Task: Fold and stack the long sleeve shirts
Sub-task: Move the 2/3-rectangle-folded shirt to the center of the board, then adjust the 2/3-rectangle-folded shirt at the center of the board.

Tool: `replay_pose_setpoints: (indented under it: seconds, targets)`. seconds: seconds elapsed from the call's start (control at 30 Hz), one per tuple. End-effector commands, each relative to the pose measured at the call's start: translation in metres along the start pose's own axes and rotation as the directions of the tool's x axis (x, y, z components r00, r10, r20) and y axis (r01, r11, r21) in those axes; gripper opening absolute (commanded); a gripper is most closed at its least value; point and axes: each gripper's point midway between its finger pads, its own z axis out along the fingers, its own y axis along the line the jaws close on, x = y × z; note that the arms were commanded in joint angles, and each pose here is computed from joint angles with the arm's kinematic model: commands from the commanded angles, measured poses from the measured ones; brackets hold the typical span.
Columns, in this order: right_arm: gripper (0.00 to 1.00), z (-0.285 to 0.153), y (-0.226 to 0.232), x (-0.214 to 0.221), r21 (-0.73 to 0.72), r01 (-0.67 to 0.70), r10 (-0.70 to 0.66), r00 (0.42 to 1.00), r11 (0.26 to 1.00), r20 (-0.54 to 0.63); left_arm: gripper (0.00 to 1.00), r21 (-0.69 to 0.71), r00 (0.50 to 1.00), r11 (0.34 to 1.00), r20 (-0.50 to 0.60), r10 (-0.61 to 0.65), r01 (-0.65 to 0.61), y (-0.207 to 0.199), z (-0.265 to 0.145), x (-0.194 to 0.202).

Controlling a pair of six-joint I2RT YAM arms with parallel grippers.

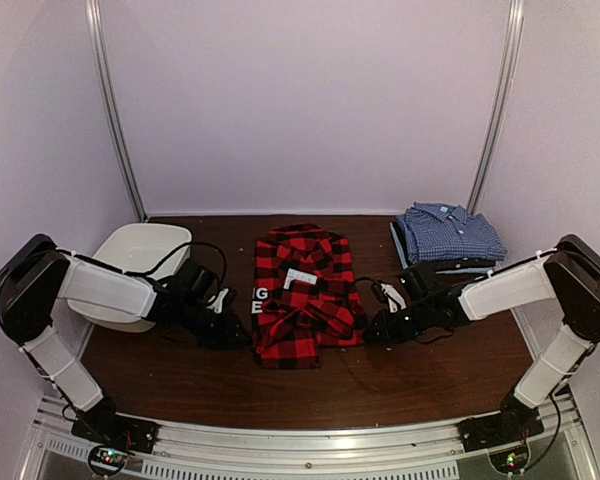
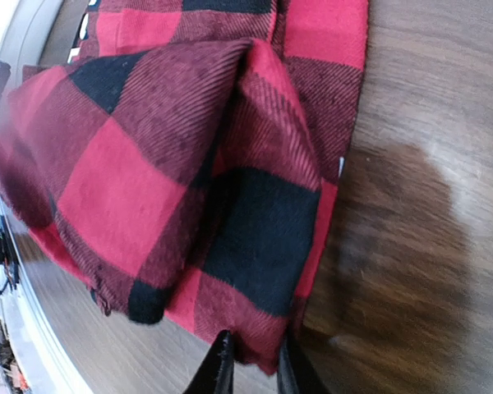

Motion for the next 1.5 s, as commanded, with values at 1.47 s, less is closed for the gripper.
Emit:
replay_pose_setpoints:
  seconds: [1.47]
  targets:
    - [0.47, -0.001, 0.046, -0.014, 0.006, 0.103, -0.103, 0.995, 0.995, 0.006, 0.13, 0.000, 0.959, 0.992, 0.255, 0.123, -0.127, -0.051, 0.020, -0.190]
